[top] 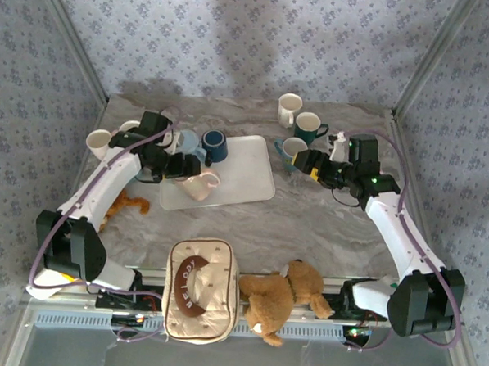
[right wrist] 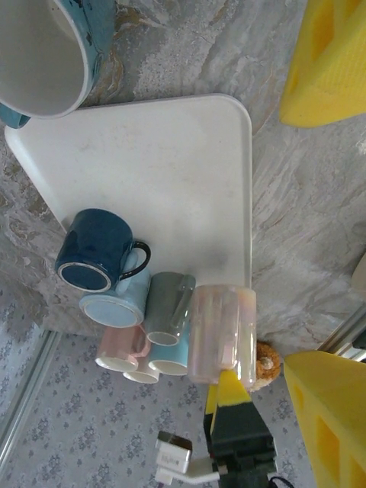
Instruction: Turn the mug right side up
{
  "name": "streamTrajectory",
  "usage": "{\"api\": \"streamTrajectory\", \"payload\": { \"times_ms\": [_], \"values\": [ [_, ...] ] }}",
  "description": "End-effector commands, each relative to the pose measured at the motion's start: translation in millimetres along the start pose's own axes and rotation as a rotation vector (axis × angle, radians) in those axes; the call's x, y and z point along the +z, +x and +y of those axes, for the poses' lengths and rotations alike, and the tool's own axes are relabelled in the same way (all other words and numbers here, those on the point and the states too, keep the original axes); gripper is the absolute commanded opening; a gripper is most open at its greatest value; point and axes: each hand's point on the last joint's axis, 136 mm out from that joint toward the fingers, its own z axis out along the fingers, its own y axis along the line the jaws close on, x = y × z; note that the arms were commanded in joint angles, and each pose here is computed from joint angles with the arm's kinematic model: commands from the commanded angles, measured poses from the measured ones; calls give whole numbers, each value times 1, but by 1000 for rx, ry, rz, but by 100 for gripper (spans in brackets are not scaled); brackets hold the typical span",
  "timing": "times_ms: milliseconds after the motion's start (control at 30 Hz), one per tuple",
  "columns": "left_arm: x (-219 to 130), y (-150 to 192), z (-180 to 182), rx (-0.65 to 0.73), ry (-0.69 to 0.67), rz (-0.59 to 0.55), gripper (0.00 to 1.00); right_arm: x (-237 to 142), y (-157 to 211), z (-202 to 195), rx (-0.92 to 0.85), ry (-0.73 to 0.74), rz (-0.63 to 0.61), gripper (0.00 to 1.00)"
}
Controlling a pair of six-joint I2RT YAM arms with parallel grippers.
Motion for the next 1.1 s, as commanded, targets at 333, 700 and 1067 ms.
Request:
{"api": "streamTrajectory", "payload": {
  "times_ms": [333, 700, 1067],
  "values": [
    [-77, -40, -79, -121, 430, -183, 69, 1, 0, 18, -12, -115, -9, 76],
    [-95, -56, -105, -288, 651, -153, 67, -1, -3, 41, -56, -241, -23, 75],
    [-114, -69, -122, -379, 791, -157, 64, 8, 6, 79, -172, -382, -23, 76]
  ]
}}
